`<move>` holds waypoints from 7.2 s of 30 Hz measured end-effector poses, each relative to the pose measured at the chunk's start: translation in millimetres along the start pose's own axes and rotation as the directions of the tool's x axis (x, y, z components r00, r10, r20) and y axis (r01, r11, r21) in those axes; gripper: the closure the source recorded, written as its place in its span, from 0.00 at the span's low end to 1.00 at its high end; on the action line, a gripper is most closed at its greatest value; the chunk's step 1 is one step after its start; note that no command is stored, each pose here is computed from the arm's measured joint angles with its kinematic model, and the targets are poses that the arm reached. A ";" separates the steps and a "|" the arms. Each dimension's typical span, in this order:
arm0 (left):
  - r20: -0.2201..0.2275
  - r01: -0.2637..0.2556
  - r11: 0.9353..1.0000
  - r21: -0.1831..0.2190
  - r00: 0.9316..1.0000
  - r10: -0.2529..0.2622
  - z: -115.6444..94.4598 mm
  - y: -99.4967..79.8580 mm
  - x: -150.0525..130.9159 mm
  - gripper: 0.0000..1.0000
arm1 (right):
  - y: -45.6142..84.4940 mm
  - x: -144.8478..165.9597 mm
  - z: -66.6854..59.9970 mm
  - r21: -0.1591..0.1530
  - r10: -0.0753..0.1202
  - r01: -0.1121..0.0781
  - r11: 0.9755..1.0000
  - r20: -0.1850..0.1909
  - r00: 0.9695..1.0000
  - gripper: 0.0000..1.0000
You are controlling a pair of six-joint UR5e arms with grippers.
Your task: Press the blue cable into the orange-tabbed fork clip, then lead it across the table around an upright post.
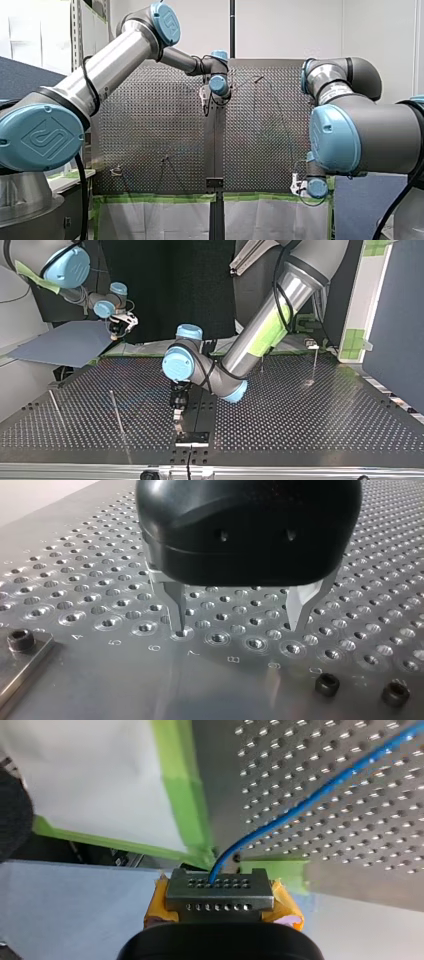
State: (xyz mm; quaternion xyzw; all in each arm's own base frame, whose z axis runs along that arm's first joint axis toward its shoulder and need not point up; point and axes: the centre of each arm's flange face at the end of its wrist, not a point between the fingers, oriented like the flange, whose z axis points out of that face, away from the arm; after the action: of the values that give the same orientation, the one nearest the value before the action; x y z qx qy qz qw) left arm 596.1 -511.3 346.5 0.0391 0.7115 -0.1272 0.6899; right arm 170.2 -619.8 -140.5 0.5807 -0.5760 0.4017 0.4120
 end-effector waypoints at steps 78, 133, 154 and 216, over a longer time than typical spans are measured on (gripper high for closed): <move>-0.252 0.083 0.996 -0.023 0.964 -0.086 -52.3 90.0 -42.8 0.00 | -7.4 -18.3 6.4 0.036 -0.076 0.074 0.997 0.068 0.995 1.00; -0.143 0.188 0.887 0.422 0.980 -0.140 -139.8 -47.1 -125.7 0.00 | -19.1 -12.0 10.5 0.066 -0.073 0.069 0.995 0.050 0.996 1.00; -0.181 0.135 0.938 0.320 0.980 -0.079 -144.6 -34.1 -112.7 0.00 | -19.9 -11.2 11.1 0.067 -0.072 0.069 0.995 0.048 0.996 1.00; -0.176 0.062 0.983 0.172 0.984 -0.031 -185.6 10.2 -126.2 0.00 | -21.2 -12.7 8.8 0.073 -0.086 0.081 0.994 0.074 0.994 1.00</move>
State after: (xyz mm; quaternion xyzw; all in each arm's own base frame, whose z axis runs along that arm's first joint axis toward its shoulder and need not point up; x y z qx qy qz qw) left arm 423.7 -442.7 473.3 0.0943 0.7552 -0.2023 0.6164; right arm 191.2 -623.8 -155.8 0.6332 -0.5524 0.3813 0.3854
